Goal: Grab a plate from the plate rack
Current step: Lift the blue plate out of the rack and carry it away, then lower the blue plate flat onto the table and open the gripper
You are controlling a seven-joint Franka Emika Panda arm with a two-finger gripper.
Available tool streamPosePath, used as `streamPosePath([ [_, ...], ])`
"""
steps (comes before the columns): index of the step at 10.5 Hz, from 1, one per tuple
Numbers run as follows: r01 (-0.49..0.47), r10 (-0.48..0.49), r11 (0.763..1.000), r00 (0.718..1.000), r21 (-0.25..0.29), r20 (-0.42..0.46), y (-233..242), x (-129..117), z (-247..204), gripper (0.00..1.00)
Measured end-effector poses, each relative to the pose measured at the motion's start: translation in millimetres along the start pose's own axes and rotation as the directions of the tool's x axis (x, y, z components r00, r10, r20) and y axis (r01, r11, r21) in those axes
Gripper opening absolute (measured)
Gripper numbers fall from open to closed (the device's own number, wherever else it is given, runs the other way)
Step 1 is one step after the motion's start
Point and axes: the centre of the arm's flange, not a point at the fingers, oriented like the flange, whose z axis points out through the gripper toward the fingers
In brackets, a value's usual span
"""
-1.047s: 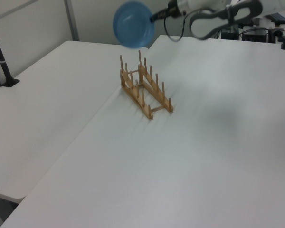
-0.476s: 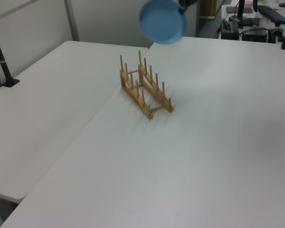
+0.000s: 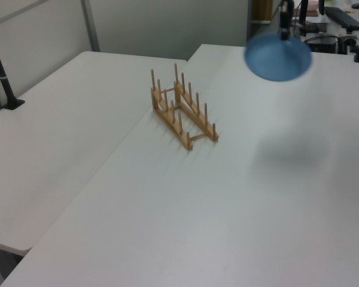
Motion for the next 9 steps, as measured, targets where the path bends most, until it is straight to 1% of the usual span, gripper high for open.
streamPosePath([
  [1,0.064,-0.066,0.997,0.996,0.030,0.059,9.5,-2.9,26.6,0.06],
  [2,0.103,-0.109,0.993,0.988,0.060,0.108,17.1,-2.9,55.2,0.06],
  [3,0.140,-0.150,0.987,0.981,0.083,0.126,24.1,-0.6,81.2,0.06],
  [4,0.169,-0.180,0.980,0.978,0.104,0.109,29.7,3.4,106.1,0.06],
  [5,0.183,-0.192,0.977,0.978,0.110,0.078,34.7,6.8,130.1,0.06],
  [7,0.180,-0.184,0.979,0.982,0.096,0.045,42.5,11.2,167.9,0.06],
  [9,0.156,-0.160,0.980,0.987,0.124,0.027,46.1,20.8,199.0,0.06],
])
